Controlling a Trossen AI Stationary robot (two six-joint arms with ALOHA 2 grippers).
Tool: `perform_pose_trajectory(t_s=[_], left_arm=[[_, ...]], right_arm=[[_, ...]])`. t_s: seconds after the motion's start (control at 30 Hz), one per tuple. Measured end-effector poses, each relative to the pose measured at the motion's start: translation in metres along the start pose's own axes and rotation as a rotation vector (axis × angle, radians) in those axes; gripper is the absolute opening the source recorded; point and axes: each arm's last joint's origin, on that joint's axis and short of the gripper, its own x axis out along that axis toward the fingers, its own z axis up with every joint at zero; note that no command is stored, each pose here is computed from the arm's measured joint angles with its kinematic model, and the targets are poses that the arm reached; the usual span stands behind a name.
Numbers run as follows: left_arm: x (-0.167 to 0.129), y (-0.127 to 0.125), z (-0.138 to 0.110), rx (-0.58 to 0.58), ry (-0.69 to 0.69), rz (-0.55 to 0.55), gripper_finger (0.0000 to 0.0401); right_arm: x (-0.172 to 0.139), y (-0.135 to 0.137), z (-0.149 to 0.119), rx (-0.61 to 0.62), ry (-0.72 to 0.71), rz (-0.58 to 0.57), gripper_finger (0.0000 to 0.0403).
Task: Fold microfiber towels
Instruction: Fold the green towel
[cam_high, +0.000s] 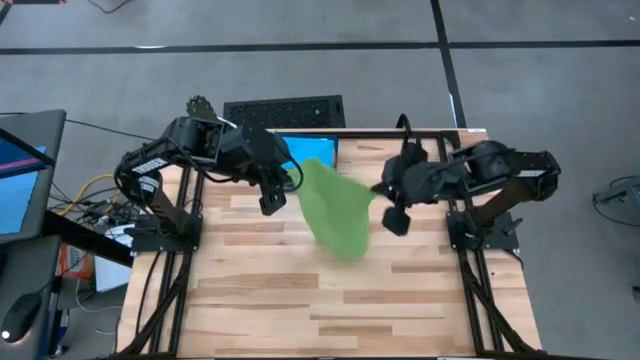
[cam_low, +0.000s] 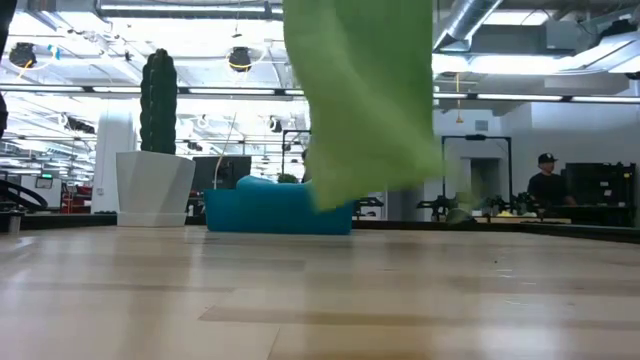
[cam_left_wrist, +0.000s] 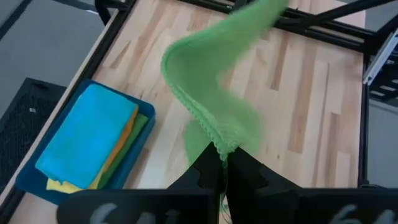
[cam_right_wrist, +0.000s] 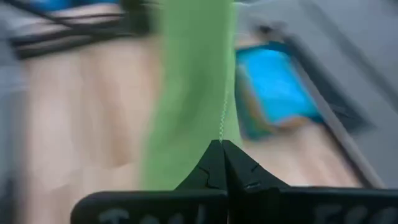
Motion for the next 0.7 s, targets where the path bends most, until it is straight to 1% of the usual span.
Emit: perform_pose_trajectory(t_s=[0.03, 0.07, 0.13, 0.23, 0.33, 0.4, 0.5, 0.6, 0.7], left_arm=[[0.000, 0.000, 0.000, 0.002, 0.000, -0.001, 0.0000], [0.000, 0.000, 0.000, 0.002, 0.000, 0.000, 0.0000], [0.000, 0.001, 0.000, 0.007, -0.003, 0.010, 0.0000], [0.001, 0.005, 0.001, 0.033, -0.003, 0.037, 0.0000], [0.001, 0.012, 0.001, 0.073, 0.003, 0.121, 0.0000], [0.002, 0.020, 0.001, 0.079, 0.011, 0.184, 0.0000], [0.003, 0.033, 0.002, 0.092, 0.036, 0.231, 0.0000], [0.004, 0.045, 0.004, 0.084, 0.042, 0.263, 0.0000], [0.004, 0.048, 0.005, 0.073, 0.042, 0.271, 0.0000]], right_arm=[[-0.001, 0.001, 0.002, -0.019, -0.015, 0.033, 0.0003], [-0.002, 0.002, 0.003, -0.031, -0.030, 0.037, 0.0003], [-0.002, 0.002, 0.003, -0.048, -0.035, 0.017, 0.0003], [0.001, -0.004, 0.003, -0.048, -0.022, -0.044, 0.0006], [0.001, -0.015, 0.002, -0.041, -0.014, -0.124, 0.0006], [0.000, -0.023, 0.002, -0.035, -0.013, -0.173, 0.0004], [-0.005, -0.035, 0.002, -0.010, -0.020, -0.230, 0.0003], [-0.011, -0.042, 0.001, 0.020, -0.046, -0.250, 0.0003], [-0.018, -0.039, -0.001, 0.056, -0.063, -0.226, 0.0003]])
